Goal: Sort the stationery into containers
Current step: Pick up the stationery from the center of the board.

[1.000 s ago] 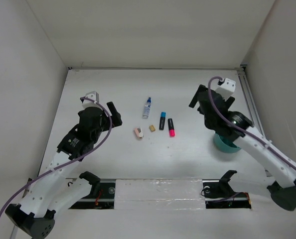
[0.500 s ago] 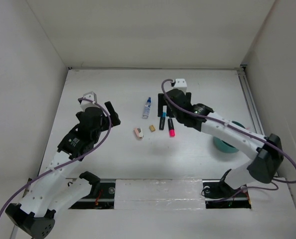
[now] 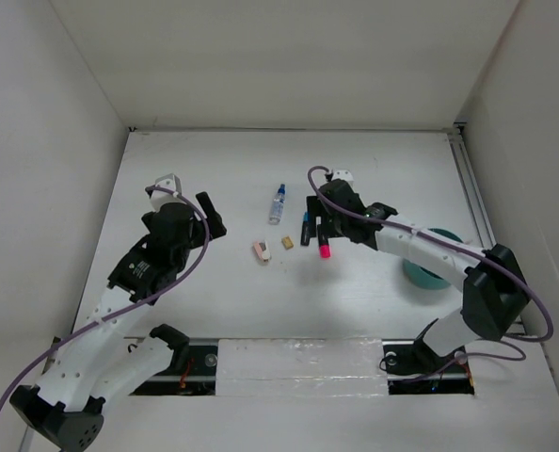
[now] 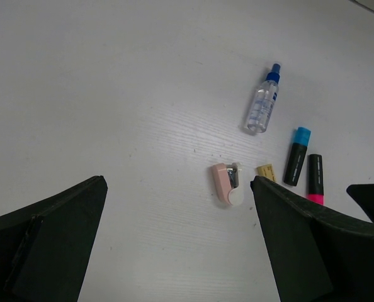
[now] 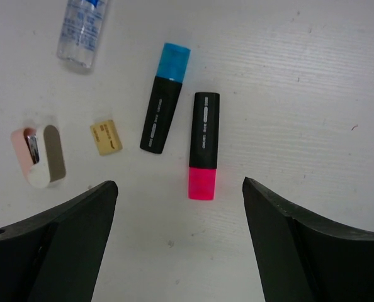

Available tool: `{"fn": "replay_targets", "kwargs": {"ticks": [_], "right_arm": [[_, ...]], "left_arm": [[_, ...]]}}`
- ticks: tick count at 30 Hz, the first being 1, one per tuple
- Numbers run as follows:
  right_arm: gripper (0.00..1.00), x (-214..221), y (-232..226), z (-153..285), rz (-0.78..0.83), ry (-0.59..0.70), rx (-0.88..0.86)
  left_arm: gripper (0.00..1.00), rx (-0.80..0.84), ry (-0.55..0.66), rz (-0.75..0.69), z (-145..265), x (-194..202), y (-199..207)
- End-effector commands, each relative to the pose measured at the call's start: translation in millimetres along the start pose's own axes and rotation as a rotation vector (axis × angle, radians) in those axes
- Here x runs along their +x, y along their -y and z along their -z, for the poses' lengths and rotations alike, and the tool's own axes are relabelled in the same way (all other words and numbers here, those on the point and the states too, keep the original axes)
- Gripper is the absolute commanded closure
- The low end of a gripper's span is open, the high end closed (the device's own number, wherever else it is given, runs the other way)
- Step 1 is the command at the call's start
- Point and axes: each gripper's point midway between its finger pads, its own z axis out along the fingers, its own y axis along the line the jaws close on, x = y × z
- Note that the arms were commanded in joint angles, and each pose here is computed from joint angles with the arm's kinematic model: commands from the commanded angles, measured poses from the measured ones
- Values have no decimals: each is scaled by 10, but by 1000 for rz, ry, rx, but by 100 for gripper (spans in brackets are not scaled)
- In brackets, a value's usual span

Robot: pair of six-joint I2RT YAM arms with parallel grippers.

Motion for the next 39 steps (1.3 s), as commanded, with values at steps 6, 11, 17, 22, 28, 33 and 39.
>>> {"fn": "replay_targets", "kwargs": {"ticks": [6, 11, 17, 22, 28, 33, 39], "right_arm": [[17, 40, 37, 195, -26, 36, -30], [17, 32, 202, 538, -86, 110, -16], [17, -144, 351, 1066, -129, 198, -45], [17, -178, 308, 1336, -138, 225, -121], [18, -17, 229, 1399, -101, 193, -181], [18, 16, 143, 1466, -93, 198, -248], [18, 73, 88, 1466, -73, 194, -276]], "left_arm": [[0, 48, 0, 12, 31, -56, 107], [0, 153, -101, 3, -63, 76, 407], [0, 226, -219, -24, -308, 451, 1191], [0, 233, -245, -72, -844, 500, 1531], [0, 168, -367, -210, -1659, 730, 1725], [5, 174, -438, -238, -2094, 787, 1744], [9, 152, -514, -277, -2404, 794, 1618]]}}
